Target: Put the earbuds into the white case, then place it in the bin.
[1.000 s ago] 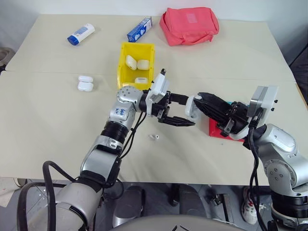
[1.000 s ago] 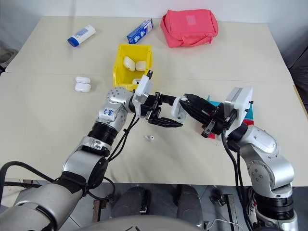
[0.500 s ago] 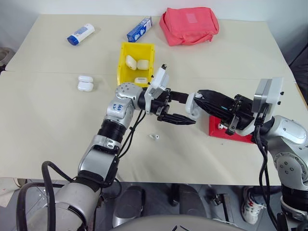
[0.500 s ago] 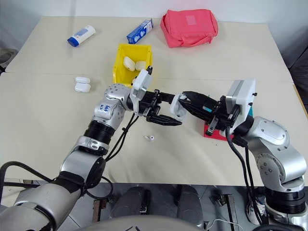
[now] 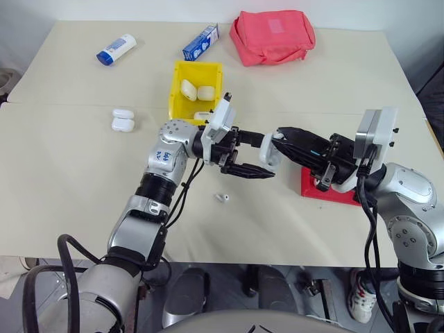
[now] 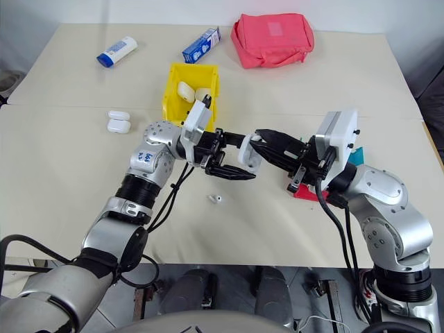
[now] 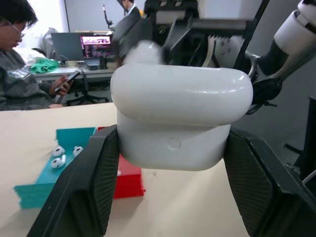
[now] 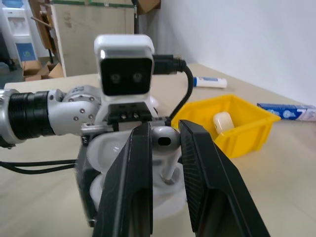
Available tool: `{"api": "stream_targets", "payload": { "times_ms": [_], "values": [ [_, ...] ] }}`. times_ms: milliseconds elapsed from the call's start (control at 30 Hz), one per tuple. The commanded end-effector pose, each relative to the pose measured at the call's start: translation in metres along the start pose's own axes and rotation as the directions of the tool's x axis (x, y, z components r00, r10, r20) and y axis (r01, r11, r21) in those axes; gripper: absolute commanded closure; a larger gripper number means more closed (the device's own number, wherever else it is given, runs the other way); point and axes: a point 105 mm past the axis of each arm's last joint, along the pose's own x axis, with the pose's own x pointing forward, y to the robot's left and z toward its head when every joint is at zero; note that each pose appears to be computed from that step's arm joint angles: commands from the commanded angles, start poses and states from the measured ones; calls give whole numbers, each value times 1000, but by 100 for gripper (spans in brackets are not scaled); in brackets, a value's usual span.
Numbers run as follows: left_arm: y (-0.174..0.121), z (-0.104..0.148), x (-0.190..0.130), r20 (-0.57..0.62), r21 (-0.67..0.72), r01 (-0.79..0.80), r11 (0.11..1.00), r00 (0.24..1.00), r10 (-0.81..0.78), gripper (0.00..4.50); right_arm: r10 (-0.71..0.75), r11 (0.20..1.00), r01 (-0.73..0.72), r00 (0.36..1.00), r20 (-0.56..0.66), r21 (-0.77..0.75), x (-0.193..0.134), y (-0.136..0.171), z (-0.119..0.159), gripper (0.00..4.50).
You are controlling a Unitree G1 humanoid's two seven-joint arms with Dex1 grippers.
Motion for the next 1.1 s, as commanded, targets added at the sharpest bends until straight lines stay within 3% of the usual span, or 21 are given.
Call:
{"api": "stream_targets", "payload": {
  "times_ms": [33, 1100],
  "values": [
    [-2, 6, 5, 17, 36, 40, 999, 999, -41, 170, 69, 997, -68, 997, 42, -20, 8, 14, 12, 407],
    [-12, 14, 13, 43, 62, 91, 994, 995, -93, 170, -9, 1000, 9, 1000, 8, -20, 1, -17, -16, 407]
  ]
}}
